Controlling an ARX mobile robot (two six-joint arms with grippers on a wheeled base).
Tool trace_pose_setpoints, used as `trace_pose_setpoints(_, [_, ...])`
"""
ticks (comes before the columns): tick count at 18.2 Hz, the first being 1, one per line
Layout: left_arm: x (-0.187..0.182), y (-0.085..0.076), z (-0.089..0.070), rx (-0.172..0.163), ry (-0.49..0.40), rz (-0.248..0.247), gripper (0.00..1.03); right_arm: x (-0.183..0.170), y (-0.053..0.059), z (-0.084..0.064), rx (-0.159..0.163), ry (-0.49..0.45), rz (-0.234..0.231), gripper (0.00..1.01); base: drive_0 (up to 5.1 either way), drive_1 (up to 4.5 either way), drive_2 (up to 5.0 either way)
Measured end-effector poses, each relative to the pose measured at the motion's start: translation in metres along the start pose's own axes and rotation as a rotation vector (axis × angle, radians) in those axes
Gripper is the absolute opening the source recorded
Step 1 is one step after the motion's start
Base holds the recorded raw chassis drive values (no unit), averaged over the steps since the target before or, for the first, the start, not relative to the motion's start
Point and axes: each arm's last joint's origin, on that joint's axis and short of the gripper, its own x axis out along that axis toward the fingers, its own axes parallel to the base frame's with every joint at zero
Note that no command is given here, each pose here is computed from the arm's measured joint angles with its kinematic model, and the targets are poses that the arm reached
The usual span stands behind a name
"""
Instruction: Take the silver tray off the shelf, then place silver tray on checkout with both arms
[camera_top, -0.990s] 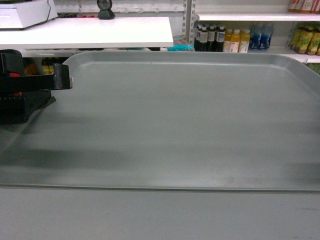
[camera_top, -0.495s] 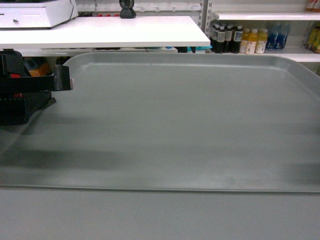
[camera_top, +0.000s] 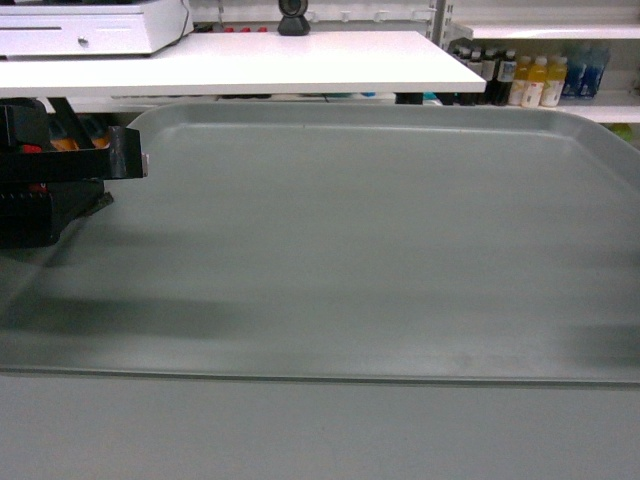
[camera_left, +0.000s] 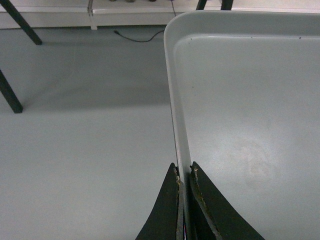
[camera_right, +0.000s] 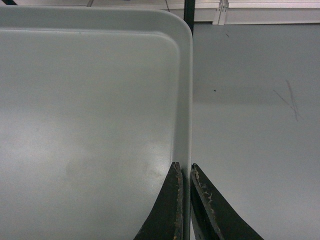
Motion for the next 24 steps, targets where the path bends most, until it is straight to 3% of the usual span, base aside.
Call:
trace_pose_setpoints(9, [0.0000, 0.0000, 0.0000, 0.000, 0.000, 0.000, 0.03, -0.0001, 0.0001, 0.0003, 0.000, -0.003, 0.001, 0.02, -4.9, 2.50, 2.5])
trace_pose_setpoints(21, [0.0001, 0.0003, -0.0001, 0.001, 0.001, 0.002, 0.03, 0.0000, 0.0002, 0.0005, 0.000, -0.001, 0.001, 0.02, -0.1, -0.06, -0.1])
trace_pose_setpoints(24, [-0.0001, 0.0003, 0.0004, 0.000, -0.003, 0.001, 0.03, -0.0004, 0.0002, 0.0009, 0.000, -0.004, 0.001, 0.02, -0.1, 3.28, -3.4])
